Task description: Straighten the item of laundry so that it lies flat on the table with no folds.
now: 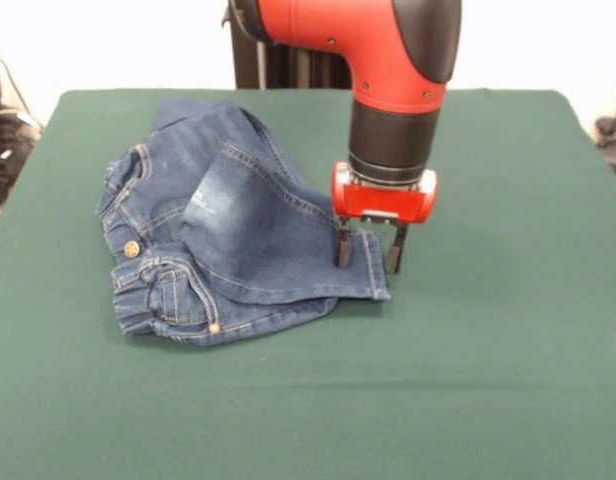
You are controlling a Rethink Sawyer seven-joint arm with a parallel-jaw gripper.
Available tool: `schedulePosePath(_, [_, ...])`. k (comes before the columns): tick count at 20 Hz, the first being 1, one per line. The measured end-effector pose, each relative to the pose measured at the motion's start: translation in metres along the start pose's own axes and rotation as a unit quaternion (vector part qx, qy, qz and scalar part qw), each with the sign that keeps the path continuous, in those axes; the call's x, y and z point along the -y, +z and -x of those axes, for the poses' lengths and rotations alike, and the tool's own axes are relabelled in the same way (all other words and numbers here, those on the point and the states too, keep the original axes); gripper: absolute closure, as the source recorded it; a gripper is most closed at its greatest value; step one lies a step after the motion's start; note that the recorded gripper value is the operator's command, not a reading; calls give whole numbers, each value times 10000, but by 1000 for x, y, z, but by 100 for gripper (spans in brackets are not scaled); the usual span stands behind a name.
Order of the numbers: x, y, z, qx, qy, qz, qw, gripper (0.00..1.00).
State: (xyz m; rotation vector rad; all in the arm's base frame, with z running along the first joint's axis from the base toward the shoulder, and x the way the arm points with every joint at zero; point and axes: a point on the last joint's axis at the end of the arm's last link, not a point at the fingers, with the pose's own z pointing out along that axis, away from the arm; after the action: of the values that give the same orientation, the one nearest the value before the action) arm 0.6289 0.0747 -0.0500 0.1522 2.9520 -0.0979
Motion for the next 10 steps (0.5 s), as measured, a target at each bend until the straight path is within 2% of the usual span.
schedulePosePath(8, [-2,1,3,21,-37,-52,10000,0])
schedulePosePath(9, [-3,1,4,31,-43,-54,10000,100])
schedulePosePath(10, [-3,2,5,39,-44,-54,10000,100])
